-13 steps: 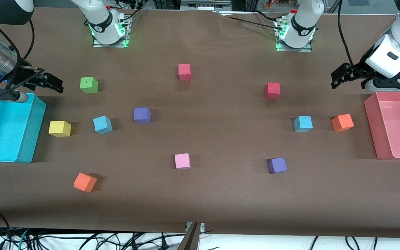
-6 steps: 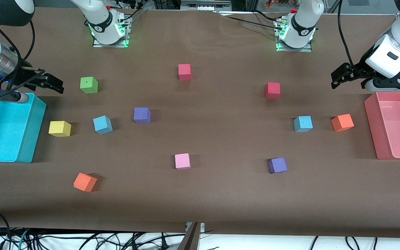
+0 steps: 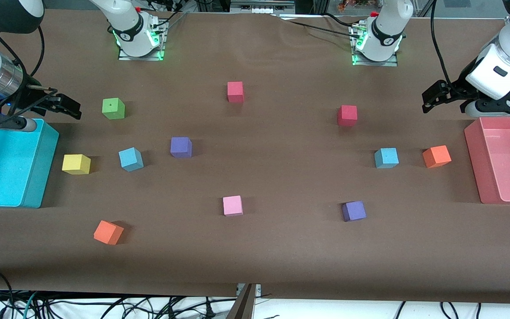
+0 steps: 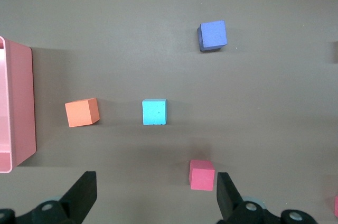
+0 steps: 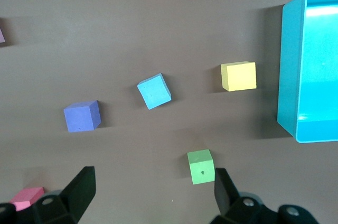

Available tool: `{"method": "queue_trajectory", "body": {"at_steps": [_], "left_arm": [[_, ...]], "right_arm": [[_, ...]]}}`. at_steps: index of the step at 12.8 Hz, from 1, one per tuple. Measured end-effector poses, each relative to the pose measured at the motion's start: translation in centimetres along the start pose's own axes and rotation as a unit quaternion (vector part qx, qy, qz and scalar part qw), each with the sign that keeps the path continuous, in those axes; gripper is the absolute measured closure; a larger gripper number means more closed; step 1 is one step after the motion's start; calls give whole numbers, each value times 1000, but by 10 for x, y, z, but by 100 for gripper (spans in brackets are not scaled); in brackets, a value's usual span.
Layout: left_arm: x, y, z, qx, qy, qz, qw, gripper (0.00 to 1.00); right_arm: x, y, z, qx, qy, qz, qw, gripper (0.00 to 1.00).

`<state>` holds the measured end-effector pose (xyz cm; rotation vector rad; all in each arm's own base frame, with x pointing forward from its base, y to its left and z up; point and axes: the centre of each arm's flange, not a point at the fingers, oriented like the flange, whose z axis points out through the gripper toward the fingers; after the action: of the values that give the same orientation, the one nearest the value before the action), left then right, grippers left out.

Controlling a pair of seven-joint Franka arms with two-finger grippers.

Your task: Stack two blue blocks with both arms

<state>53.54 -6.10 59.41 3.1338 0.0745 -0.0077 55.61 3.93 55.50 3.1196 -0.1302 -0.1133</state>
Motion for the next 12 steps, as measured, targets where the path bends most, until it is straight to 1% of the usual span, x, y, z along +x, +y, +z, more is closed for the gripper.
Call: {"method": "queue_trajectory", "body": {"at_steps": [7,9,10,12], "left_arm": [[-1,0,1,1,-4,0,1000,0],[-1,-2,1,1,-6,-2,1000,0],[-1,-4,-1,0,-5,-3,1000,0],[0,-4,-5,0,-1,-3,1000,0]], "right_arm": [[1,0,1,0,-1,0,1000,0],[3,0,8,-1,-8,-1,1000,0],[6,-1,16,-2,-18,-2,1000,0],[10,-3,43,-8,-61,-19,998,0]]}}
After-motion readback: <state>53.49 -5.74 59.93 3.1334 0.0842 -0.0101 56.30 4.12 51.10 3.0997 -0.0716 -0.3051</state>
